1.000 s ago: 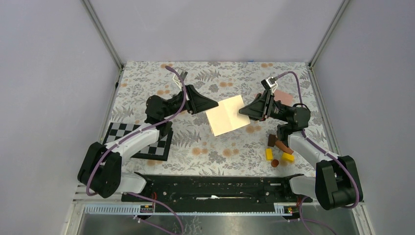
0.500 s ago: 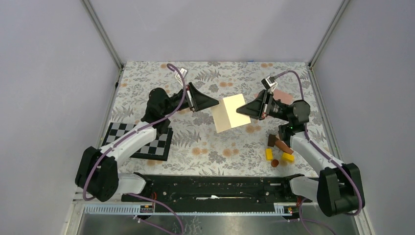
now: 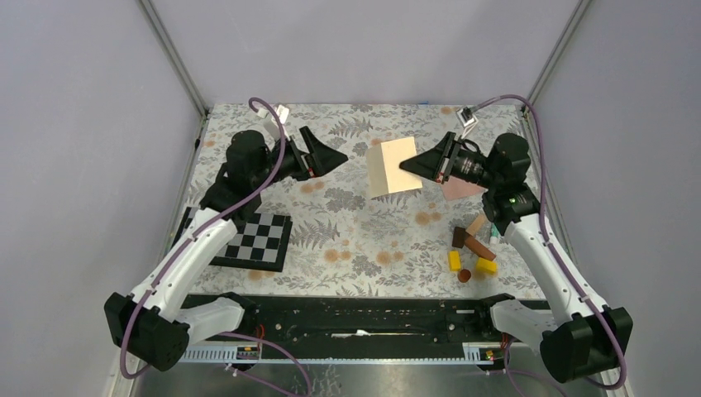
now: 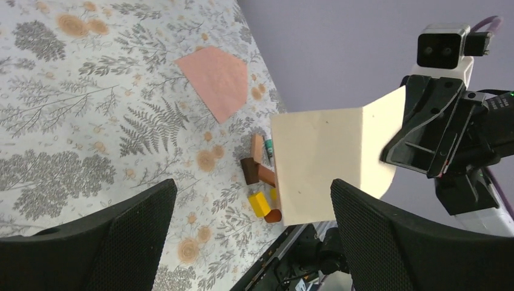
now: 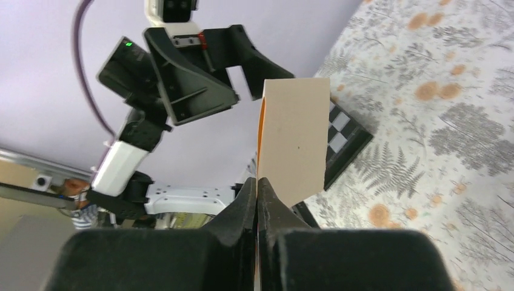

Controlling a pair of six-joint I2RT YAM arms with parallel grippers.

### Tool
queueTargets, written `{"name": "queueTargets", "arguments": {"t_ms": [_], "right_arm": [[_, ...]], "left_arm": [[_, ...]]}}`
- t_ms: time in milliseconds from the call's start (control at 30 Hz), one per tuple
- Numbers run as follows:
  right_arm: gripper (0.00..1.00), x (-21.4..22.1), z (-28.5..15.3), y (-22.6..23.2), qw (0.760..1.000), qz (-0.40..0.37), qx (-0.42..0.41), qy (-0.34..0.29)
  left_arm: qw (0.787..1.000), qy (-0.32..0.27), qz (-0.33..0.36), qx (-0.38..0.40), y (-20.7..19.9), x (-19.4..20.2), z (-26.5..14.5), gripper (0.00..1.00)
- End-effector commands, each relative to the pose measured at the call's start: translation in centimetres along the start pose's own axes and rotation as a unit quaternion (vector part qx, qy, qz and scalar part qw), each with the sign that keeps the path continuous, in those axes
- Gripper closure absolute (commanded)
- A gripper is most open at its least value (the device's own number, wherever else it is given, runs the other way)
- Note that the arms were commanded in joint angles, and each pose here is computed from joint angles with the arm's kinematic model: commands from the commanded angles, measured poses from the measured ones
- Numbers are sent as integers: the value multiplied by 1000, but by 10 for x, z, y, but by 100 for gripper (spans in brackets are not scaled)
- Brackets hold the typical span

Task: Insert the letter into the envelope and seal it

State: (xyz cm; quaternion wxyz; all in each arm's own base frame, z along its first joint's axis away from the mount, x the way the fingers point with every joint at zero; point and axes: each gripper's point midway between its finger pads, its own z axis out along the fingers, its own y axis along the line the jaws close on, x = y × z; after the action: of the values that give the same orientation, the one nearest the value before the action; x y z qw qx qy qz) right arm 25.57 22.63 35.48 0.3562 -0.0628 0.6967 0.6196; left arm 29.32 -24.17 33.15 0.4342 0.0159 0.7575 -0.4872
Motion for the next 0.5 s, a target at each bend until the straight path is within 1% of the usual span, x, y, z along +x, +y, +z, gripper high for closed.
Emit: {"name": "queueTargets", "arguments": {"t_ms": [0,100,200,333,467], "right_arm": [[100,0,6,-13,997,-49,61,-1],[100,4,17,-14,994,-73,81,2],[100,7,23,-17,992,-74,99,0],[100,10,32,-14,993,-69,98,1],[100,11,43,-4,995,-64,74,-6]], "left_arm": [[1000,1,-5,-29,-2,-3,-14,1],[999,14,-50,-5,-9,5,-12,1],[996,22,-83,8,-12,12,-10,1],[996,33,-86,13,-13,20,-5,1],[995,47,-85,18,-18,32,4,1]]}}
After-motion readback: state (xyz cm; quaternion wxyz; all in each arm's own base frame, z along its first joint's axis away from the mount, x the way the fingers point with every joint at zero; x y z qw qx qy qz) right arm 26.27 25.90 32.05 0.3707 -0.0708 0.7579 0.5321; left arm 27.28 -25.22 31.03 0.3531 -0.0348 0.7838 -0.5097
